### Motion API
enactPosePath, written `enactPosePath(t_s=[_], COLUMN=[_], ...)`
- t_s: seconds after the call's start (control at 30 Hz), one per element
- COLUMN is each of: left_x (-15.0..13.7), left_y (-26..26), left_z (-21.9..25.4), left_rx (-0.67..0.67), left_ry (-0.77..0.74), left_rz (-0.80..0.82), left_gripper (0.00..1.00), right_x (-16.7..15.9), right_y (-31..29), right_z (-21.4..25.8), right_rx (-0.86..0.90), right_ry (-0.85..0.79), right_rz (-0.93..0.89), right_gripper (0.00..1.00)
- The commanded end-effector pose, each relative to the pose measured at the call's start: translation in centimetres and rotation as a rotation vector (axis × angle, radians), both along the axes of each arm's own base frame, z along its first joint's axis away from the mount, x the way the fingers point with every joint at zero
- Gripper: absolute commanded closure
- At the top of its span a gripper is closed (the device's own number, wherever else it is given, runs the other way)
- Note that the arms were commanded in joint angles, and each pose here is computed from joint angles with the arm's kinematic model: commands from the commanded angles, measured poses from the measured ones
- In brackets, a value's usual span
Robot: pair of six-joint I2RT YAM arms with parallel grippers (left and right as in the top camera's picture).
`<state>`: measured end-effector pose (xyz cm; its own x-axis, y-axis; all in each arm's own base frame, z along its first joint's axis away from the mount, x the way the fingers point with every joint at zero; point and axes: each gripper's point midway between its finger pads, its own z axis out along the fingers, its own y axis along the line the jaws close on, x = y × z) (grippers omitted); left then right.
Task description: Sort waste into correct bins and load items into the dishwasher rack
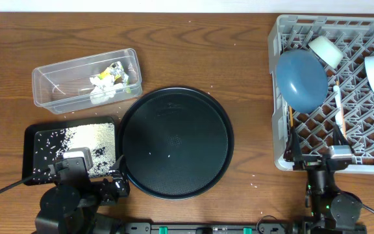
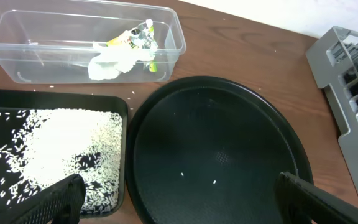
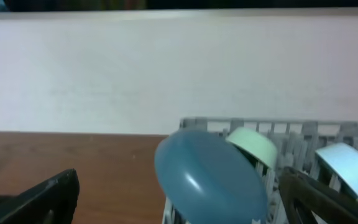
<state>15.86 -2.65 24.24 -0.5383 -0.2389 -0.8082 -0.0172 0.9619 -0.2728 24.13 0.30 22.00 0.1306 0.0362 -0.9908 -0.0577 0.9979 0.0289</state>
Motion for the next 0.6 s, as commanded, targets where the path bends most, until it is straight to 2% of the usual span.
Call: enactPosePath(t_s=[0.0,0.13,0.57], left_x=[0.0,0.0,0.0], left_y=[0.1,0.1,0.1], left_z=[-0.1,-0.1,-0.1], left_rx=[0.004,0.003,0.004], left_ry=[0.002,0.002,0.002], left_rz=[0.008,0.007,0.008], left_gripper=[0.02,0.02,0.02], right_x=[0.4,0.4,0.4], right_y=[0.2,0.8,0.9], right_z=[-2.5,-6.0,-5.9], right_rx=[-0.025,-0.051,-0.053], right_ry=[0.051,0.189,0.187], right_rz=[0.011,0.042,0.048], right_gripper=[0.01,0.01,0.01])
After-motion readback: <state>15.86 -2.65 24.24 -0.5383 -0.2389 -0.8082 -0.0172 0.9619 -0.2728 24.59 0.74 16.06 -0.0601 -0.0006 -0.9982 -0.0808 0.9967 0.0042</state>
